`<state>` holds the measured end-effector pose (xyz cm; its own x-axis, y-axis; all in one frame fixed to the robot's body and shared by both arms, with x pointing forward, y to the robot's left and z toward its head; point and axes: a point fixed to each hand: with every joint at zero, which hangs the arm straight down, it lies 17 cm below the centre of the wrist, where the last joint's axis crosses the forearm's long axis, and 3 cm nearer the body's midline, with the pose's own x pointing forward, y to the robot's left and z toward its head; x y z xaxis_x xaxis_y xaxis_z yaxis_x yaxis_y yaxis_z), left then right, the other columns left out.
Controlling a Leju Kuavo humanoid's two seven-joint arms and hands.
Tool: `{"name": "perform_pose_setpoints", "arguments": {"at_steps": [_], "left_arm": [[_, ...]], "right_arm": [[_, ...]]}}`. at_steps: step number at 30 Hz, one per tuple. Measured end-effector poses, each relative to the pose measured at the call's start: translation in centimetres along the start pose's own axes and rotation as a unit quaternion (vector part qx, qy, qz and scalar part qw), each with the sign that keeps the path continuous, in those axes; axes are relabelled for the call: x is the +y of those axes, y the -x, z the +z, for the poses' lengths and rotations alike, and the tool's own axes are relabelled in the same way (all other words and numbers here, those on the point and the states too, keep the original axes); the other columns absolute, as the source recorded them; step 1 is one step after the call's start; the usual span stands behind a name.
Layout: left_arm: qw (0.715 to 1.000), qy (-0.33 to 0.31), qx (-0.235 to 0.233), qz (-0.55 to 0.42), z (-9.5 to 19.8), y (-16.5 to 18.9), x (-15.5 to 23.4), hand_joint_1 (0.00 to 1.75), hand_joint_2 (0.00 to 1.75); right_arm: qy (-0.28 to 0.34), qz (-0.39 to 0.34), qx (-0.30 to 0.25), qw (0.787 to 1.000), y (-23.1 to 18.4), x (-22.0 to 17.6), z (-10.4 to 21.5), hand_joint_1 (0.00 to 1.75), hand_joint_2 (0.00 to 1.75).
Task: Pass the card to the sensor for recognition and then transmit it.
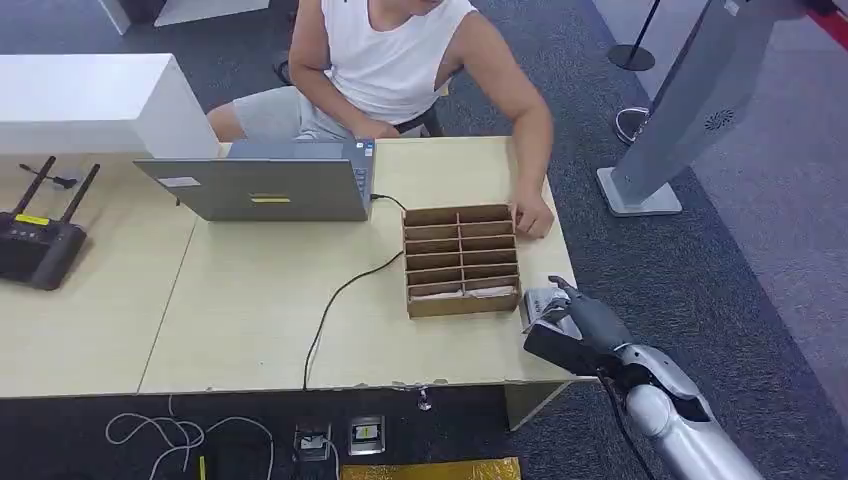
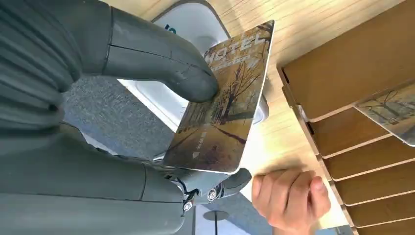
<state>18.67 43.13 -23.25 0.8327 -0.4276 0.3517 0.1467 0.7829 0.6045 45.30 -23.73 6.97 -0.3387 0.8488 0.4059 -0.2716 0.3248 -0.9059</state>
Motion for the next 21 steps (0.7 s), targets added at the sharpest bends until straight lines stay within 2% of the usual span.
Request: {"name": "perform_pose_setpoints", "arguments": {"at_steps": [4, 12, 16, 21], "left_arm": [[1.000, 0.000, 0.000, -0.001, 0.0, 0.0, 0.0, 0.00, 1.75], [1.000, 0.000, -0.011, -0.008, 0.0, -0.4, 0.0, 0.00, 1.75], [1.000, -0.001, -0.020, -0.014, -0.2, -1.0, 0.1, 0.00, 1.75], [0.999, -0.001, -0.033, -0.019, -0.6, -2.6, 0.5, 0.00, 1.75]], "right_arm": [[0.021, 0.005, -0.005, 1.000, 0.0, -1.8, -0.6, 1.75, 1.75], [0.093, 0.042, -0.027, 0.994, -0.2, -10.7, -3.0, 1.75, 1.75], [0.147, 0.076, -0.050, 0.985, -1.4, -17.6, -4.3, 1.75, 1.75], [0.230, 0.146, -0.109, 0.956, -5.6, -29.9, -5.6, 1.75, 1.75]]}}
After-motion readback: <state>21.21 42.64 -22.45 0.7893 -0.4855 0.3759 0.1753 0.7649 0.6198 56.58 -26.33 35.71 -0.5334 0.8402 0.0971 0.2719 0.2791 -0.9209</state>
